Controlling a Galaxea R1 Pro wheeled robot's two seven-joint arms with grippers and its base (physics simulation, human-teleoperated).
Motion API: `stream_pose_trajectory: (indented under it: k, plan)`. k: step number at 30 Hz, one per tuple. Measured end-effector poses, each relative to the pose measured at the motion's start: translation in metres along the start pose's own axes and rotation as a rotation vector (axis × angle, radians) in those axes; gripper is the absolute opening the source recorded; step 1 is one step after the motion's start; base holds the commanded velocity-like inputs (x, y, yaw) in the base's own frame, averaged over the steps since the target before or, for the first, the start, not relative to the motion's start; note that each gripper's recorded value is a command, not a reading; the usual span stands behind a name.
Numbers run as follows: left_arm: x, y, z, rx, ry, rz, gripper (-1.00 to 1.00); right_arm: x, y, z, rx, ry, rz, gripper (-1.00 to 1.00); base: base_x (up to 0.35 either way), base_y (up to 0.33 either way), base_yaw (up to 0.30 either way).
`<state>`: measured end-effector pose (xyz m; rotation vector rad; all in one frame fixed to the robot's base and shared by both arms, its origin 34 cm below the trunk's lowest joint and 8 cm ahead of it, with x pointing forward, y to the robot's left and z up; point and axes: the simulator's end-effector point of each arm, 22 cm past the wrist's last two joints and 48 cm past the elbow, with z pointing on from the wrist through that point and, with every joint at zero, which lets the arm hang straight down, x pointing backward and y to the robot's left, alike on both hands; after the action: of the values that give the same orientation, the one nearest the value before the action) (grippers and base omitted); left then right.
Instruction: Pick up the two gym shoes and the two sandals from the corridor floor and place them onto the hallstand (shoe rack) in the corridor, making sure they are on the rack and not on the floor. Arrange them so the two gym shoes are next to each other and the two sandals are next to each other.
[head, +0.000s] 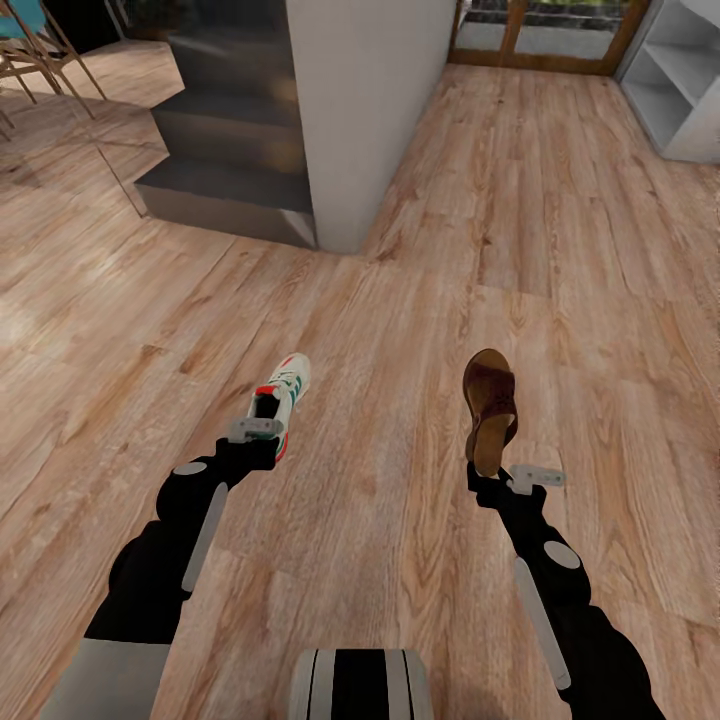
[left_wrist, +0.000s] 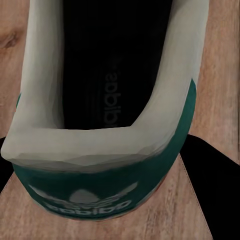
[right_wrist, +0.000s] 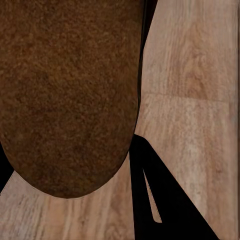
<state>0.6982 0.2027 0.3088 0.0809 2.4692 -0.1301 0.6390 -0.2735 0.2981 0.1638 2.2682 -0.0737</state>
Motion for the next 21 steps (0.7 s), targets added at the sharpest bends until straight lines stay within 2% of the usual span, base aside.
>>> stream_pose_trajectory:
  k: [9,21]
  plan:
    - [-0.028,-0.002,-0.020,-0.001,-0.051,0.006,-1.00,-0.029,0.001,-0.012,-0.005,-0.051,0.006,-1.00,0.000,0.000,-0.101]
    - [-0.062,-0.004,-0.048,-0.003,-0.117,0.013,-1.00,-0.066,0.003,-0.029,-0.011,-0.116,0.014,-1.00,0.000,0.000,-0.188]
